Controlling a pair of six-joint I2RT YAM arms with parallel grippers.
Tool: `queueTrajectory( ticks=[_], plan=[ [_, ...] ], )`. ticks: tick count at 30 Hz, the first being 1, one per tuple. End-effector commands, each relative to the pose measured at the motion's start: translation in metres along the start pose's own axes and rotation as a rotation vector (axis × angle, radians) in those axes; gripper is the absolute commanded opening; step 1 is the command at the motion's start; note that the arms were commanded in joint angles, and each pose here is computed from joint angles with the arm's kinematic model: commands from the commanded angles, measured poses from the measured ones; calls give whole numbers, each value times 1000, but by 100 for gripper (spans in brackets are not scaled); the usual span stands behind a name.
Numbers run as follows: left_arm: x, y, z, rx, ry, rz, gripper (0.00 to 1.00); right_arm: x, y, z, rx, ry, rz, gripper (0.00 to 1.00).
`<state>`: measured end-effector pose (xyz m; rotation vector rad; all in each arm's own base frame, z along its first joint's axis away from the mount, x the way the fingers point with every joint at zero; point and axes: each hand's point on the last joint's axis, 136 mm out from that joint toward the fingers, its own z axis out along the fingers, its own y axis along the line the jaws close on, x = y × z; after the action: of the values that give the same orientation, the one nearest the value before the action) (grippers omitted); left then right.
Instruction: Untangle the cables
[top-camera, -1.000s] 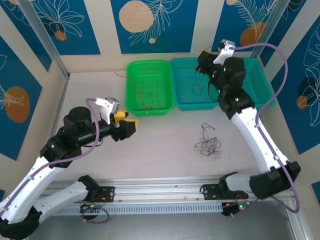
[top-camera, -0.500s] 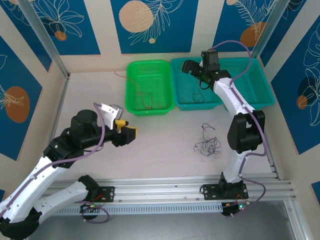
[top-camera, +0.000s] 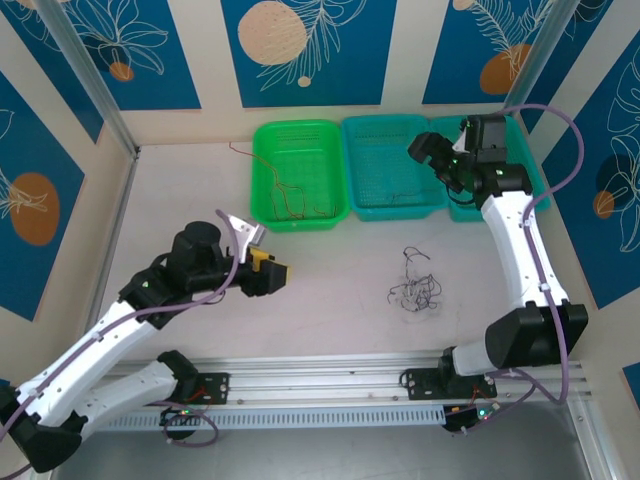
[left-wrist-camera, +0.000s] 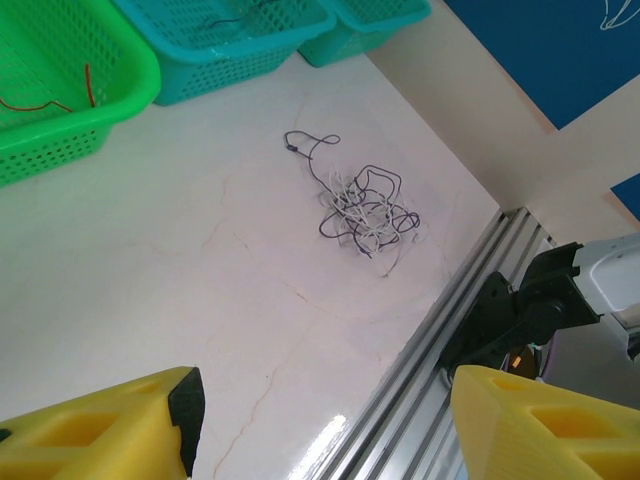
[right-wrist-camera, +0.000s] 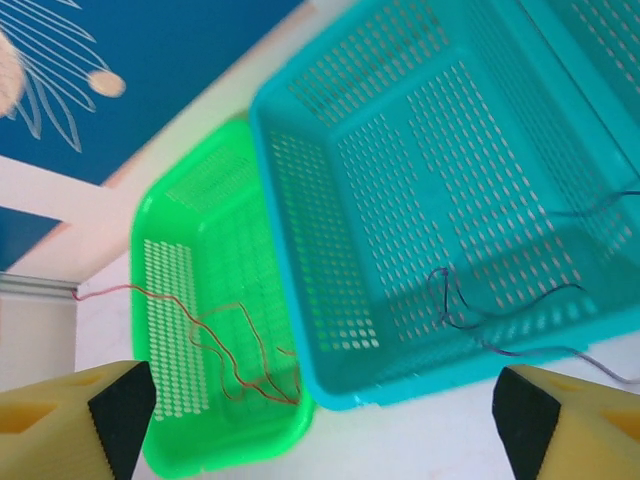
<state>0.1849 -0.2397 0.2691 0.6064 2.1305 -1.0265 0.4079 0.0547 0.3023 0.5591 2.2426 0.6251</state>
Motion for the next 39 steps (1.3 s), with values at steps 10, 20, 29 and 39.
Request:
queueTrajectory(
  ticks=[10, 20, 29, 39],
  plan=[
    [-8, -10, -10, 20, -57, 8, 67, 23, 18, 86, -40, 334, 112, 88],
    [5, -7, -7, 27, -28, 8, 67, 63, -112, 39, 215, 210, 403, 93],
    [0, -13, 0, 64, -21, 24, 68, 103, -128, 59, 20, 301, 459, 94],
    [7, -8, -4, 48, -33, 6, 70, 88, -138, 84, 20, 249, 499, 41]
  ],
)
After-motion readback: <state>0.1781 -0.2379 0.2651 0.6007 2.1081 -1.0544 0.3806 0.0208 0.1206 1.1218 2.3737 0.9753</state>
